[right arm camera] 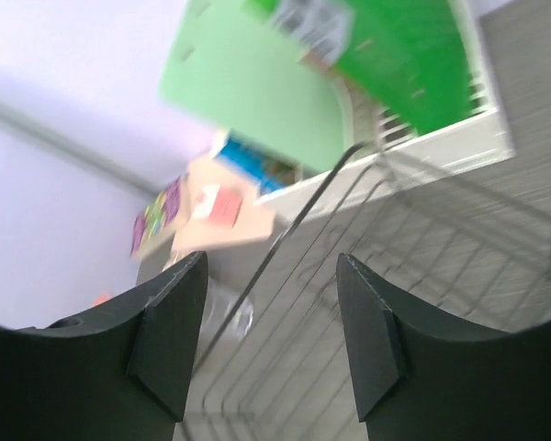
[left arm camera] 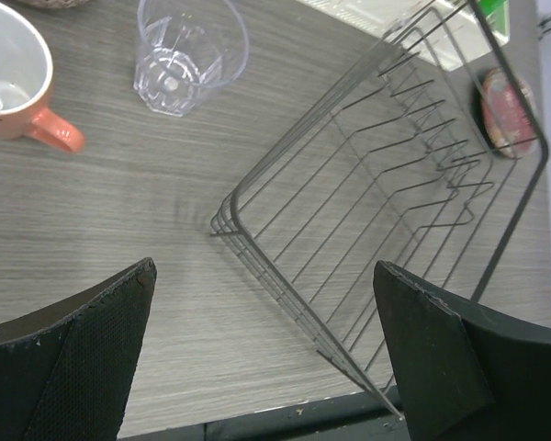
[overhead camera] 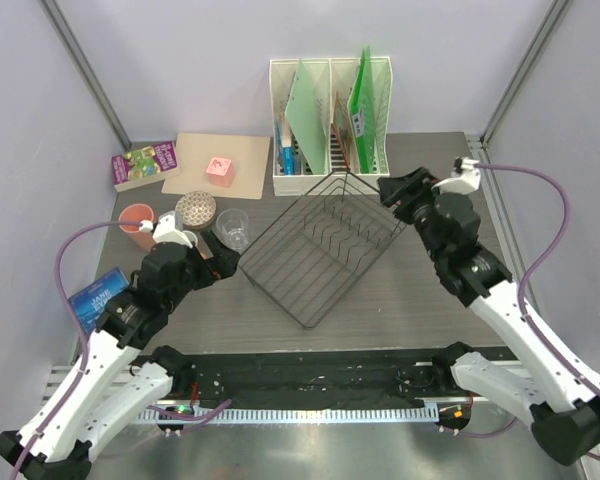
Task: Unload the mixed dishes from the dish rack
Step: Reset both arms
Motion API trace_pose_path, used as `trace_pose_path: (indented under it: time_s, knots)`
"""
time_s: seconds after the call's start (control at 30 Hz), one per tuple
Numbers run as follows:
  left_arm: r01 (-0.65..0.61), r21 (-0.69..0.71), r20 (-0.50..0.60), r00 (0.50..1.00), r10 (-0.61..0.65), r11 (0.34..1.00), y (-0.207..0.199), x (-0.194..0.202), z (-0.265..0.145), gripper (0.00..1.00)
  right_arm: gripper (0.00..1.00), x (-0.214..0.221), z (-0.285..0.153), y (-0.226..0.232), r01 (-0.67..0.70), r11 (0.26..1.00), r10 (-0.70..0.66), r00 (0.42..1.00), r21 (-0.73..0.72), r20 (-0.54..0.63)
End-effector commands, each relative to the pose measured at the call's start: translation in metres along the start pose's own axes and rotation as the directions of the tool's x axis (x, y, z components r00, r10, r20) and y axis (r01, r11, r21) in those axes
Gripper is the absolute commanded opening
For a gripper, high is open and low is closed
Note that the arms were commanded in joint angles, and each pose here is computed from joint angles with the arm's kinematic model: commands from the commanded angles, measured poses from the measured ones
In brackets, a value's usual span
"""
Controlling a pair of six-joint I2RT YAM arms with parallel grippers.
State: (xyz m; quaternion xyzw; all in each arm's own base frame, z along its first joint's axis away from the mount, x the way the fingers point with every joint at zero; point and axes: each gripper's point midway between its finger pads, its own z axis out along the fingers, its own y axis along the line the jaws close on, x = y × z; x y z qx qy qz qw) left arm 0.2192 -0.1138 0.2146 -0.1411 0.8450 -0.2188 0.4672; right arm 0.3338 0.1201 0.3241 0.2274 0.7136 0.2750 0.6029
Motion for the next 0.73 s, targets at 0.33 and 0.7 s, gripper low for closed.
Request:
trace_pose_path:
  time_s: [0.33, 0.7]
  knots:
    - [-0.142, -0.201, -0.006, 0.99, 0.144, 0.969, 0.029, -0.018, -0.003, 1.0, 0.67, 0.117, -0.083, 0.025, 0.627, 0.778, -0.625, 0.779, 0.047, -0.05]
    - [-0.156, -0.281, -0.025, 0.988, 0.155, 0.947, 0.035, -0.02, 0.011, 1.0, 0.8, 0.159, -0.068, 0.022, 0.689, 0.725, -0.688, 0.724, 0.0, -0.049]
